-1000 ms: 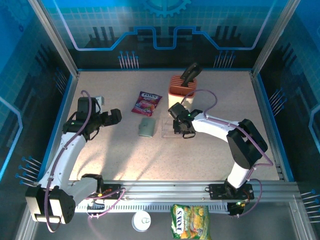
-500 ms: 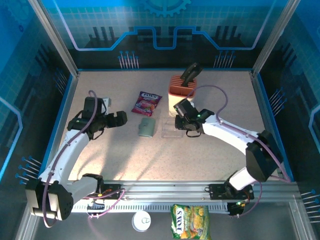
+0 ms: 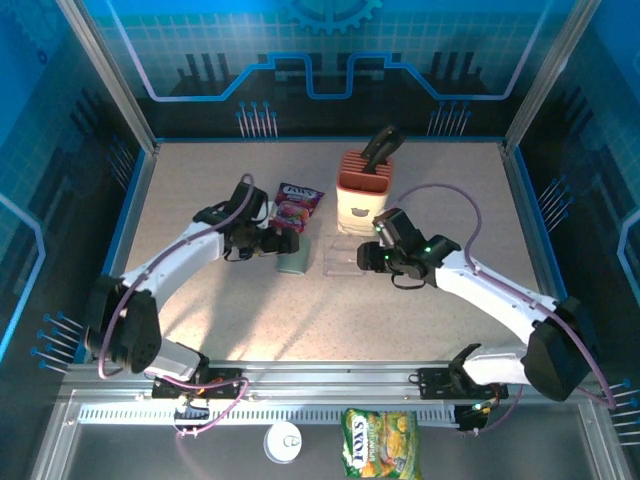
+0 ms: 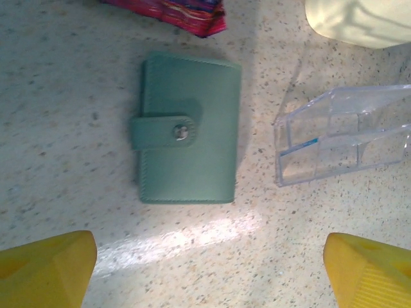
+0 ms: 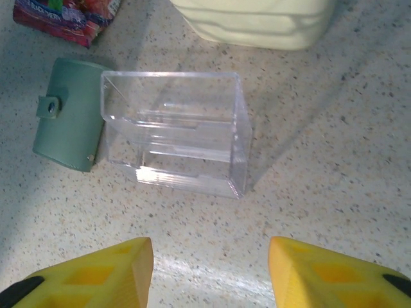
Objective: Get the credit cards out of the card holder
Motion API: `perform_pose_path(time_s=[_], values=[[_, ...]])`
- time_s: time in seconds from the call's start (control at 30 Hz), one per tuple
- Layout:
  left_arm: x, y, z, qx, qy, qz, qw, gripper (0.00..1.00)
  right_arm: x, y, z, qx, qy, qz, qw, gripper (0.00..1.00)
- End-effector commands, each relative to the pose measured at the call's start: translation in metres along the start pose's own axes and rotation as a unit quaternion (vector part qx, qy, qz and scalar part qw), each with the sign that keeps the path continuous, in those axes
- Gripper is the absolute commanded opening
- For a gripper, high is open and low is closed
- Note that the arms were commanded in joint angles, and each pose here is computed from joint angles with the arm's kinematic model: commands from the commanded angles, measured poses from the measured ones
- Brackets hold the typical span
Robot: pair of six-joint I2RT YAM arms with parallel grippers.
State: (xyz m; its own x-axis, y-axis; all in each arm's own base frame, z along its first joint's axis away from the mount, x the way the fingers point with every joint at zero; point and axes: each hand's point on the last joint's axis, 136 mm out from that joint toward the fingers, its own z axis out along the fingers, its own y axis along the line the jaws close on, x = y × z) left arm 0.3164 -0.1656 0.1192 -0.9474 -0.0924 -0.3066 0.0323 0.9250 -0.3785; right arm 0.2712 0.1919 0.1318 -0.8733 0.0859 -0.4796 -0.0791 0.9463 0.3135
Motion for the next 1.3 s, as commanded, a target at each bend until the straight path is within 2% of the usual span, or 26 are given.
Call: perform_pose_path(time_s=[0.0, 0.33, 0.5, 0.6, 0.93, 1.27], values=[[-0.001, -0.012, 0.013, -0.008, 0.031, 0.003, 0.999, 0.9, 0.015, -0.016, -0.005, 0.002, 0.015, 0.004, 1.0, 0.52], [-0.011, -0.012, 0.063, -0.084, 0.073, 0.031, 0.993, 0.95, 0.031, -0.043, -0.018, 0.014, 0.012, 0.026, 0.999, 0.54], [-0.02, 0.005, 0.073, -0.143, 0.075, 0.053, 0.985, 0.97, 0.035, -0.047, -0.02, 0.017, 0.013, 0.028, 0.999, 0.56], [-0.02, 0.01, 0.078, -0.157, 0.086, 0.063, 0.982, 0.98, 0.038, -0.049, -0.019, 0.017, 0.015, 0.029, 0.999, 0.56], [-0.006, 0.013, 0.108, -0.14, 0.124, 0.061, 0.981, 0.97, 0.039, -0.05, -0.019, 0.017, 0.017, 0.032, 0.999, 0.57], [0.007, 0.026, 0.107, -0.156, 0.125, 0.057, 0.978, 0.93, 0.039, -0.049, -0.018, 0.016, 0.018, 0.03, 0.999, 0.57]])
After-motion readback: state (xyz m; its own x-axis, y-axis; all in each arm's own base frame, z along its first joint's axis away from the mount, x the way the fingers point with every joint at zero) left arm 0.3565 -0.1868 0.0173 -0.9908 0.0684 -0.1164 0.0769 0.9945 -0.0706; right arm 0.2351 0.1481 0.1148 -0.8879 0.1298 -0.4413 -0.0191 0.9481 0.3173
